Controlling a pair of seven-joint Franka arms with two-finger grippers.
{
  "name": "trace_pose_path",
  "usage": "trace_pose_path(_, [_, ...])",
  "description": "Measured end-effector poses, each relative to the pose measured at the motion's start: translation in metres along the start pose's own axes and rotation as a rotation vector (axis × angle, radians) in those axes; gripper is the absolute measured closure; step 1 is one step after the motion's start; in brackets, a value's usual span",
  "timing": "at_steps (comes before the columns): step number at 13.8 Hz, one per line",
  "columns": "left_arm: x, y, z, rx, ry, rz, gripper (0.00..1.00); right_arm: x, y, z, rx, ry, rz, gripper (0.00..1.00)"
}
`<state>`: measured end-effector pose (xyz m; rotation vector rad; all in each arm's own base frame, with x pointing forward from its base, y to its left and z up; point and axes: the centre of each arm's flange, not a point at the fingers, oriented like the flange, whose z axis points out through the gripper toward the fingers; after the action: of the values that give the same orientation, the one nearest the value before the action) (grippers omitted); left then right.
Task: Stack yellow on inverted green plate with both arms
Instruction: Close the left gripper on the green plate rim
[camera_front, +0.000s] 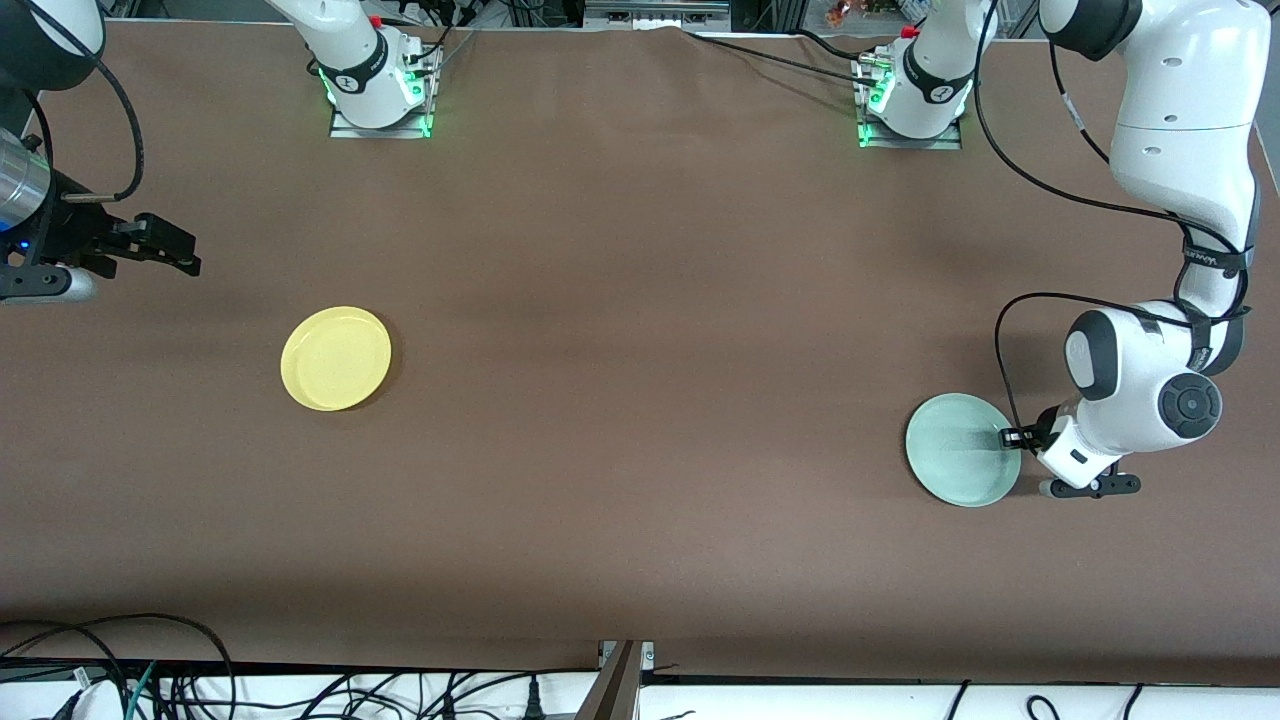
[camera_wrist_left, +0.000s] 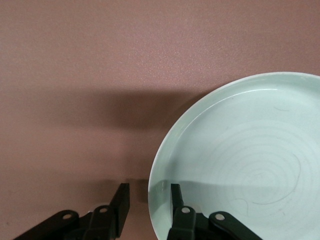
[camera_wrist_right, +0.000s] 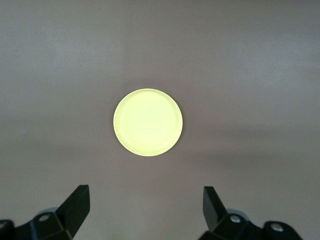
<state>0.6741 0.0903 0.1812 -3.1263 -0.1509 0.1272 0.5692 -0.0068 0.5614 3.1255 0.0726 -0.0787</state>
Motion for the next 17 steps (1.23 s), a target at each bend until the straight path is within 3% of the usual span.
trace_pose_path(12, [0.0010, 0.0004, -0.0074, -0.001, 0.007, 0.001, 0.62, 0.0000, 0.0000, 0.0000, 0.000, 0.000, 0.000, 0.00])
trace_pose_path(16, [0.0009, 0.0004, -0.0073, -0.001, 0.005, 0.001, 0.70, 0.0000, 0.0000, 0.0000, 0.000, 0.000, 0.000, 0.00])
trace_pose_path(17, [0.0009, 0.0004, -0.0073, -0.001, 0.005, 0.001, 0.76, 0.0000, 0.0000, 0.0000, 0.000, 0.000, 0.000, 0.00])
